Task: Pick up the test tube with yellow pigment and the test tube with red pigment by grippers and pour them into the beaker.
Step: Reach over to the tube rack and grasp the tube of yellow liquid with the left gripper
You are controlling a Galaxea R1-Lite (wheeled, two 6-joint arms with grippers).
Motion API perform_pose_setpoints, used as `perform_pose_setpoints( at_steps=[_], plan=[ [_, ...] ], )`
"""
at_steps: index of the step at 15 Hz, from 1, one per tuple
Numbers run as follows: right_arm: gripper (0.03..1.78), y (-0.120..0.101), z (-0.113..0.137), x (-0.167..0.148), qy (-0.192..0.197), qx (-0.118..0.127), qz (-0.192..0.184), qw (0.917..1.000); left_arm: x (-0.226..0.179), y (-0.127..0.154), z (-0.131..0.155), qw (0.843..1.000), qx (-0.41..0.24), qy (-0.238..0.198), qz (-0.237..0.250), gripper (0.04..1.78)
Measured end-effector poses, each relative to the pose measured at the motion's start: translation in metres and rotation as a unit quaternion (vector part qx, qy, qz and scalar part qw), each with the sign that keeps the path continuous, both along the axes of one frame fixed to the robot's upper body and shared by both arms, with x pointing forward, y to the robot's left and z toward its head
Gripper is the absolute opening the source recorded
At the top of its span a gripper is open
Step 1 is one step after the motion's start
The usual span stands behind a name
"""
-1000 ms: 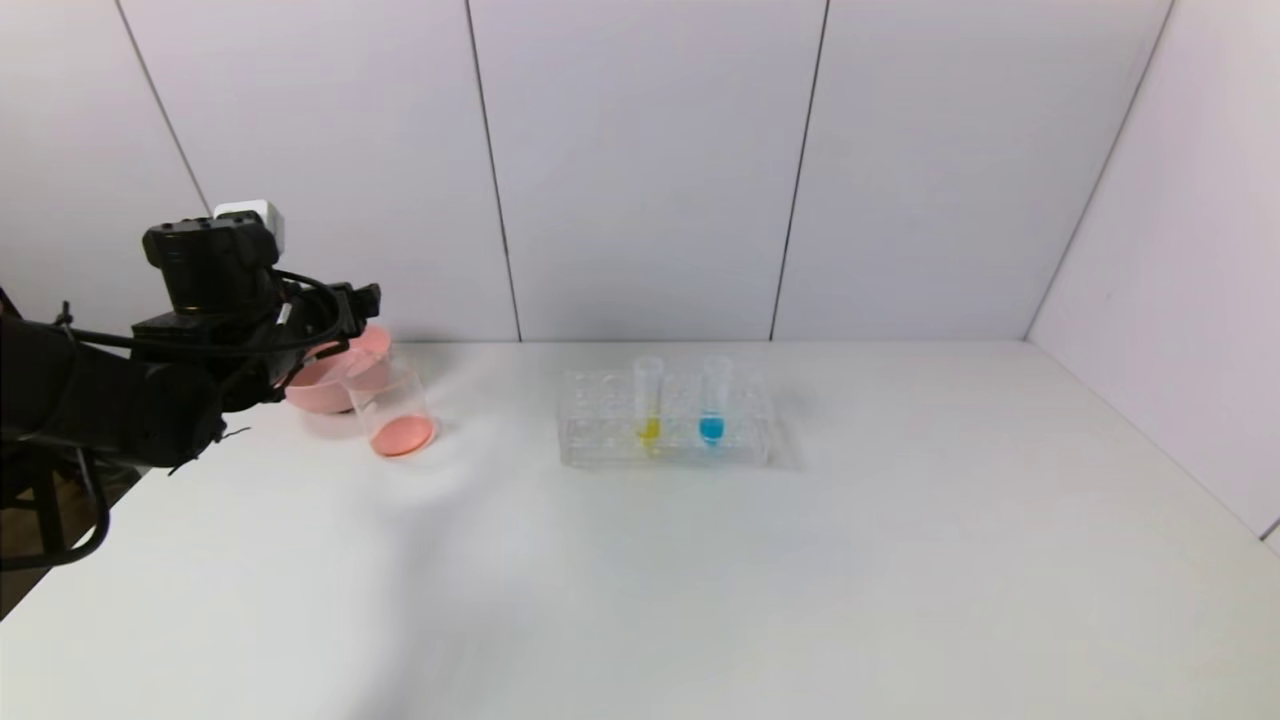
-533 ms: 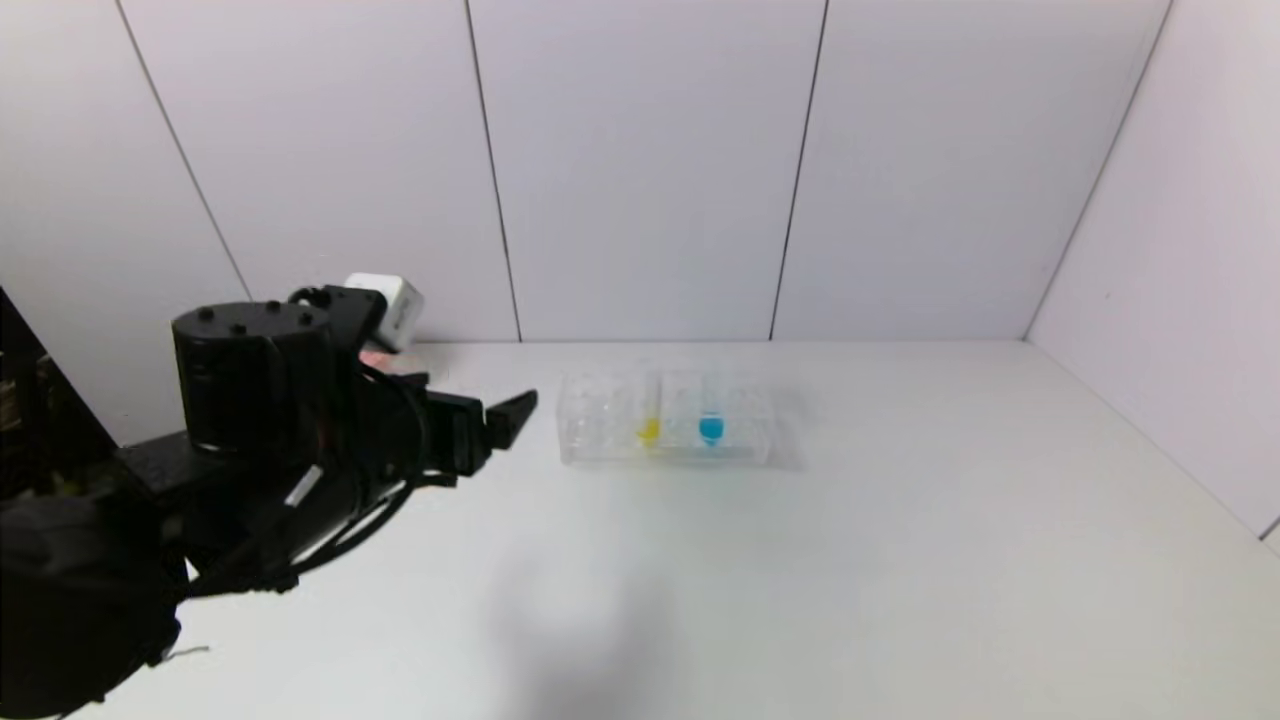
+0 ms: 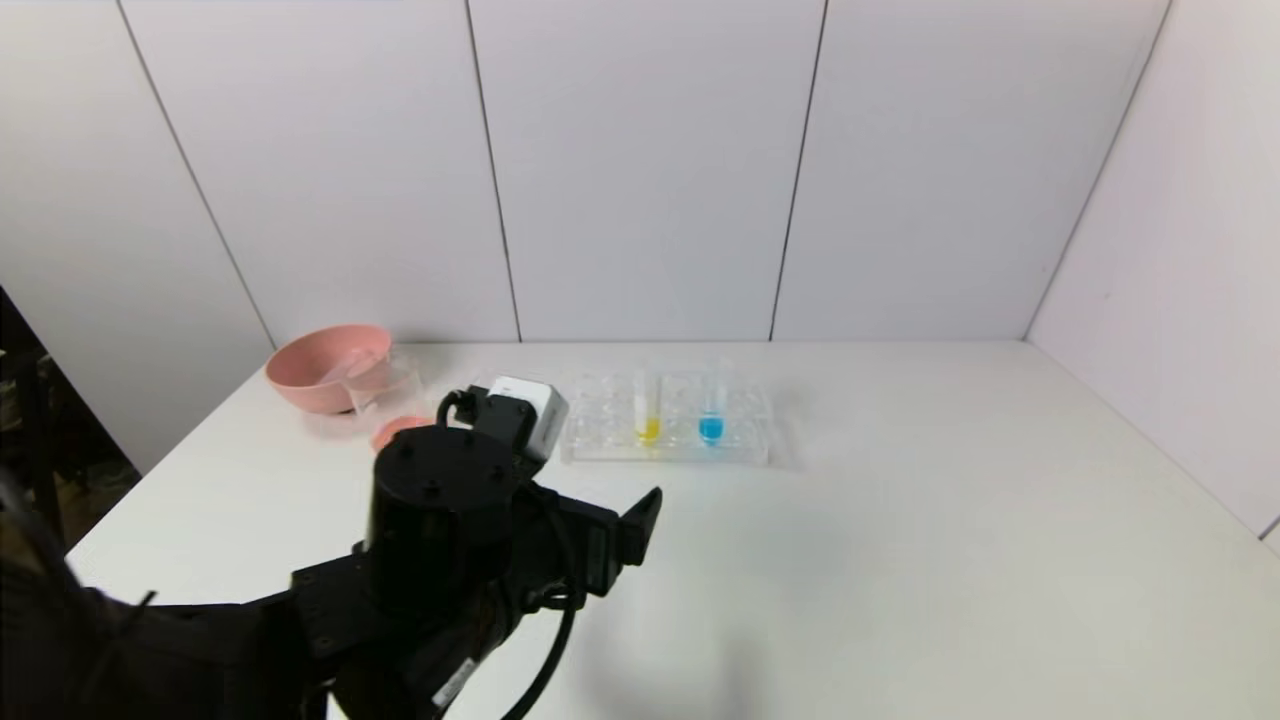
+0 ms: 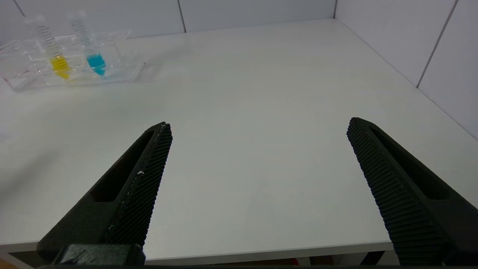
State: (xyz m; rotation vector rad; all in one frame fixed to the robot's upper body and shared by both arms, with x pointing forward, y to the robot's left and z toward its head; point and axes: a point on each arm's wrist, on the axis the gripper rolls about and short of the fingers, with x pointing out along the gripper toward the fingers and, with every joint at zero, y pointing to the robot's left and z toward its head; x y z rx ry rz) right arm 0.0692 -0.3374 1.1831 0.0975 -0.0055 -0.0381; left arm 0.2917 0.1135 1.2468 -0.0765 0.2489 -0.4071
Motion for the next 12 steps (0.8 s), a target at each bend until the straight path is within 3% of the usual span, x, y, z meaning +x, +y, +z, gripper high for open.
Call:
perform_pose_setpoints(
  at_steps=[4,12],
  plan=[
    [1.71,0.0,0.0,0.0,0.0,0.0,0.0,1.0,0.043,-0.043,-0.003,0.993,0.014,-0.073,0.096,1.76],
    [1.71,0.0,0.0,0.0,0.0,0.0,0.0,1.0,0.086,-0.085,-0.018,0.987,0.03,-0.09,0.127,1.76]
  ],
)
